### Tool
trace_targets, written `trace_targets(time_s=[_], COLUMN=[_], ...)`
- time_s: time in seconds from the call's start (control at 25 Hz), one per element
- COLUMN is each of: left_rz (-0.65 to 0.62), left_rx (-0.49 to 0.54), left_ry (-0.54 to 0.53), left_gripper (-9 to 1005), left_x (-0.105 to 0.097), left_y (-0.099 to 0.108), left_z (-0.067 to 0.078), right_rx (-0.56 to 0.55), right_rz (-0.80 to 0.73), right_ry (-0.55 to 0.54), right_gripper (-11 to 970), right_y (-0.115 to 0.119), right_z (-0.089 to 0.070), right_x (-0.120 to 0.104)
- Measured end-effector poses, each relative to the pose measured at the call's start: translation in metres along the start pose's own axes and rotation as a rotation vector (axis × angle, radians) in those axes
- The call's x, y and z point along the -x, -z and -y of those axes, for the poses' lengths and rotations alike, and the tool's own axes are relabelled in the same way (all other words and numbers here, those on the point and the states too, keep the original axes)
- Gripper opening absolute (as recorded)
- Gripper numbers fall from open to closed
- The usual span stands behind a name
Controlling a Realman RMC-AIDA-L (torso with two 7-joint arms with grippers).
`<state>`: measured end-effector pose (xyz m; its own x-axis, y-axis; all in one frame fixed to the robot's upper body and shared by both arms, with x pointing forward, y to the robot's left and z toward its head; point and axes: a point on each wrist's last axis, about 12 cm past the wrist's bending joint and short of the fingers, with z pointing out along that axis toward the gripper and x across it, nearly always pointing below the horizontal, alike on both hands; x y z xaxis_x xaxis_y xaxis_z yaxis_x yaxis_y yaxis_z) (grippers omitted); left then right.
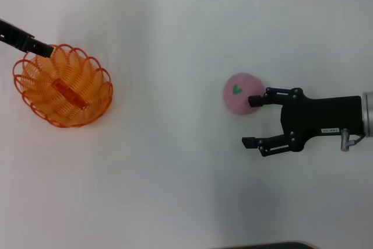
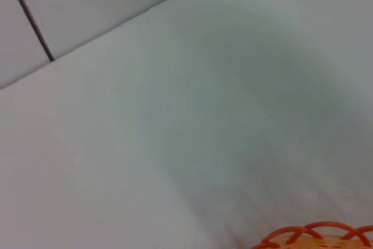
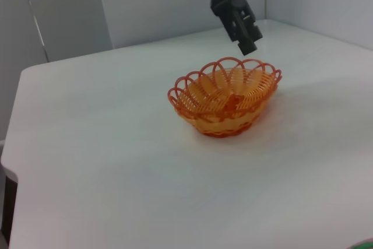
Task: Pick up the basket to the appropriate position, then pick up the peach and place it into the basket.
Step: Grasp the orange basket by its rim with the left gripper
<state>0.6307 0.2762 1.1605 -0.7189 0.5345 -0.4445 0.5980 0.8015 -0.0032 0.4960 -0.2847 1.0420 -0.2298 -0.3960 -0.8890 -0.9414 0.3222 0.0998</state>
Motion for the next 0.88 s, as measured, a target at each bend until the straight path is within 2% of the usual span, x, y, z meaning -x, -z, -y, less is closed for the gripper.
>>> trace_targets(time_s=[0.2,0.52,0.88], left_rz=[-0.035,-0.092,-0.113], left_rx=[0.023,0.031,0.040], left_ry=[-0.031,-0.058,-0.060], left_gripper=[689,692,694], left_x=[0.009,0.018,0.020], left_y=[-0.003,-0.008,-0.014], left_z=[-0.001,-0.007,-0.012], right_rx=[0.002,0.004,0.005], right_rz=[-0.002,-0.004,-0.006], right_ry=[0.002,0.002,0.000], right_gripper=[947,947,947], right_y=[0.000,-0.001,0.000], right_z=[0.001,0.001,0.000], right_x=[0.001,0.001,0.000])
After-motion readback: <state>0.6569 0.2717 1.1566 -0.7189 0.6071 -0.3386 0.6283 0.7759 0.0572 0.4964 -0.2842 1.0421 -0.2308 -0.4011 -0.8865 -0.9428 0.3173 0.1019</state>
